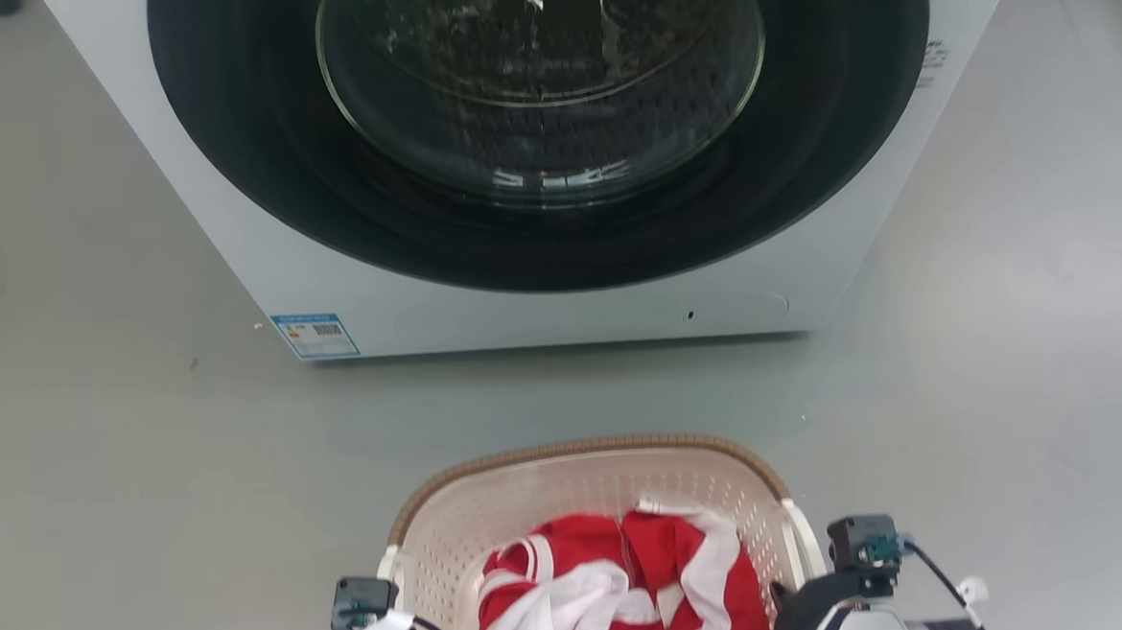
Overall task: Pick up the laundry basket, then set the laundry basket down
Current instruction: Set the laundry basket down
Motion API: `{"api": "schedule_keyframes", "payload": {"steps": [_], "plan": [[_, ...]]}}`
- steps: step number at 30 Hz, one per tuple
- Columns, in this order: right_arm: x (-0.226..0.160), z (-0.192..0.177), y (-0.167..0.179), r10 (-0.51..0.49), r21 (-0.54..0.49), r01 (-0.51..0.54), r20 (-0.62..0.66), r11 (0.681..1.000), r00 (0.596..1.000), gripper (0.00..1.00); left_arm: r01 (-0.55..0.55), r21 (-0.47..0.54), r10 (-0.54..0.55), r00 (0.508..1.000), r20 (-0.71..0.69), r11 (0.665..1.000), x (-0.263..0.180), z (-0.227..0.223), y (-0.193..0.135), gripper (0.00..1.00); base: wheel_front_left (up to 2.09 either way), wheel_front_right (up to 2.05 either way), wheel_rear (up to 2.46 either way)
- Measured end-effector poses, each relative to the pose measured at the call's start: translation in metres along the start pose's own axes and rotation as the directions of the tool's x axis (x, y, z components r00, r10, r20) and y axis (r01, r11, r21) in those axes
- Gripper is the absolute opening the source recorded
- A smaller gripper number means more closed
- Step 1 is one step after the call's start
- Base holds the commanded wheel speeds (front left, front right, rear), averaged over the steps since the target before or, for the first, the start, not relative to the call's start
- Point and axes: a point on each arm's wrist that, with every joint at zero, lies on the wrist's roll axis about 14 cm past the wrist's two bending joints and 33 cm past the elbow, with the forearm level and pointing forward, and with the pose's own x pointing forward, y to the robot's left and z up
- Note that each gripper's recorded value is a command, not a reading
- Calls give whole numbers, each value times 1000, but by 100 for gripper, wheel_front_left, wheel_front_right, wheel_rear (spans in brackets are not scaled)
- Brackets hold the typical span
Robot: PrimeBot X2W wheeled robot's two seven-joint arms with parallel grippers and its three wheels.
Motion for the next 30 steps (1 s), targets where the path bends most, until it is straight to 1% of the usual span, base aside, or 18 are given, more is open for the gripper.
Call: {"api": "schedule_keyframes", "payload": {"steps": [7, 13, 17, 24, 30], "plan": [[24, 28, -8, -5, -11, 6, 20, 1000, 1000, 0, 2, 5, -2, 1000, 14, 1000, 23, 25, 4, 0, 0, 0, 0], [52, 54, -19, -18, -32, 20, 41, 999, 999, 0, 0, -1, 0, 1000, 21, 1000, 50, 47, 7, 0, 0, 0, 0], [64, 60, -25, -24, -42, 26, 40, 999, 999, 0, 0, -6, 0, 1000, 17, 1000, 62, 51, 8, 0, 0, 0, 0], [99, 70, -36, -29, -66, 31, 38, 997, 999, 0, -6, -3, 6, 1000, 9, 1000, 97, 62, 14, 0, 0, 0, 0], [125, 72, -42, -23, -75, 25, 30, 997, 999, 0, -14, -5, 13, 1000, -4, 1000, 123, 64, 21, 0, 0, 0, 0]]}}
